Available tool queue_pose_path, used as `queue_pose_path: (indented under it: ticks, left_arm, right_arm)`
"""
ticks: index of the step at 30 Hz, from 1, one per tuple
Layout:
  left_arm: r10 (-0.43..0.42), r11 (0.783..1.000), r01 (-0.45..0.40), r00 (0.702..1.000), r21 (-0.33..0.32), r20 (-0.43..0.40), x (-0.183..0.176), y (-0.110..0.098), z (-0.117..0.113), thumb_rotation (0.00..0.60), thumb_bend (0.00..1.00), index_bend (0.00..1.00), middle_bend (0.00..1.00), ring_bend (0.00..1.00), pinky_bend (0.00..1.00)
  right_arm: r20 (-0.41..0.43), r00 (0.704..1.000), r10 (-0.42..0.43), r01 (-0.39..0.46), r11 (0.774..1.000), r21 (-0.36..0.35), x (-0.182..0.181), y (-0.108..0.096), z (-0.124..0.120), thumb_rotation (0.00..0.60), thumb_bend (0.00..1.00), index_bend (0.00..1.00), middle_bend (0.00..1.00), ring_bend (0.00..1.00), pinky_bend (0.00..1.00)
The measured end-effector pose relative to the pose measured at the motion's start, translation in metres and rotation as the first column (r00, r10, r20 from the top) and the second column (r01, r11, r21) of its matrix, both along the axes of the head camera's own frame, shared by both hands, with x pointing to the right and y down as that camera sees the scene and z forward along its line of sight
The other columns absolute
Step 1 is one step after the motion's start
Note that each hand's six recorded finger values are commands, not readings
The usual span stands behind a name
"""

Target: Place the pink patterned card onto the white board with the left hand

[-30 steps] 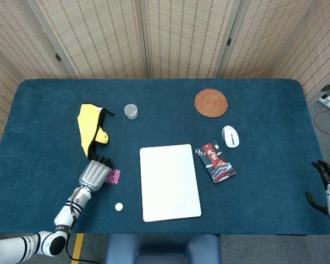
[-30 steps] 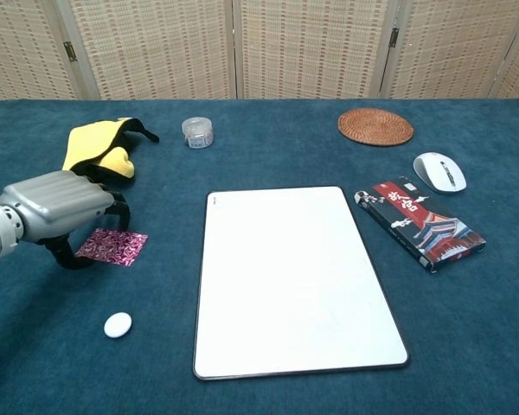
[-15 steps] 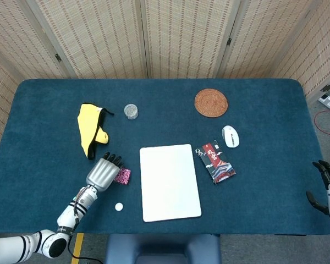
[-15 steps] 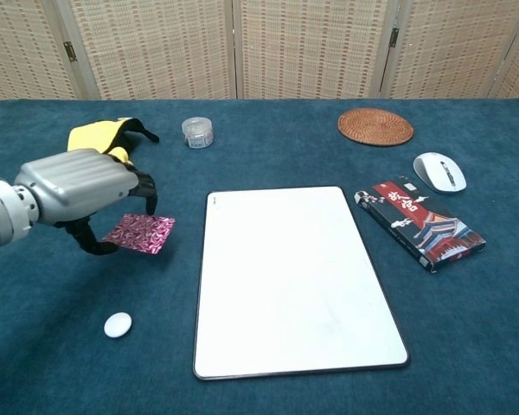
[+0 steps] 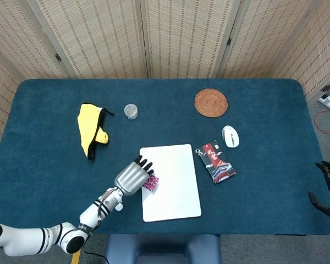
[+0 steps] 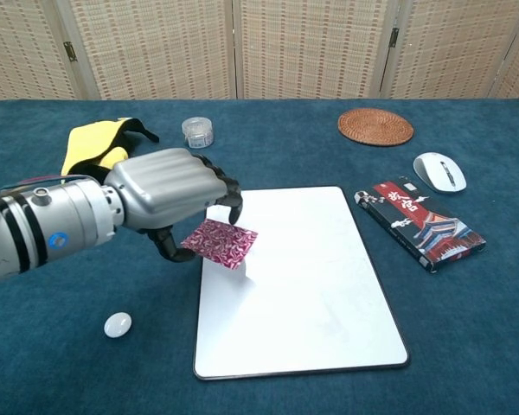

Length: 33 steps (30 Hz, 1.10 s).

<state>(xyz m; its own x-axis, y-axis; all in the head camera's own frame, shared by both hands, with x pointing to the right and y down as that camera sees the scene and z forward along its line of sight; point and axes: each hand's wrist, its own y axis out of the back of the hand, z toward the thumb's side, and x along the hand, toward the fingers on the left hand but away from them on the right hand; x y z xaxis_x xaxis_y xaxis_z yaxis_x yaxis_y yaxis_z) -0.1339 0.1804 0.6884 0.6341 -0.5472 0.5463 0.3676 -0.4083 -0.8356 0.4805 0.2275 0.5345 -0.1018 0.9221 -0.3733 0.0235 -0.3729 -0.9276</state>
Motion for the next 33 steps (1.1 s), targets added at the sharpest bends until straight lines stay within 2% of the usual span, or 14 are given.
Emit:
queue_pose_path:
  ticks: [9,14,17,23,33]
  left_arm:
    - [0.050,0.999,-0.050,0.999,-0.010,-0.001,0.024,0.007,0.006,0.600,0.32,0.34,0.24,0.22,0.21]
    - [0.049,0.999,-0.049,0.999,-0.023,0.005,0.028,0.010,0.009,0.600,0.29,0.22,0.21,0.19,0.20]
    - [0.041,0.999,-0.041,0.999,-0.028,0.014,0.028,0.010,0.010,0.600,0.29,0.19,0.20,0.18,0.19]
    - [0.017,1.000,-0.017,1.000,-0.007,0.000,0.015,0.009,-0.003,0.600,0.29,0.27,0.20,0.18,0.18]
    - [-0.004,1.000,0.004,1.000,0.019,-0.001,-0.043,0.015,-0.031,0.600,0.29,0.37,0.20,0.19,0.17]
  right_arm:
    - [-0.003,1.000,0.009,-0.009,1.000,0.001,0.002,0.002,-0.002,0.600,0.31,0.16,0.18,0.25,0.16]
    - [-0.001,1.000,0.015,-0.015,1.000,0.002,0.004,0.003,-0.001,0.600,0.31,0.16,0.18,0.25,0.16]
    - [0.000,1.000,0.016,-0.016,1.000,0.002,0.005,0.002,0.000,0.600,0.31,0.16,0.18,0.25,0.16]
    - [0.001,1.000,0.010,-0.010,1.000,0.006,0.005,0.001,-0.001,0.600,0.31,0.16,0.18,0.25,0.16]
    - [0.015,1.000,-0.006,0.006,1.000,0.003,0.001,-0.002,0.004,0.600,0.31,0.16,0.18,0.25,0.16]
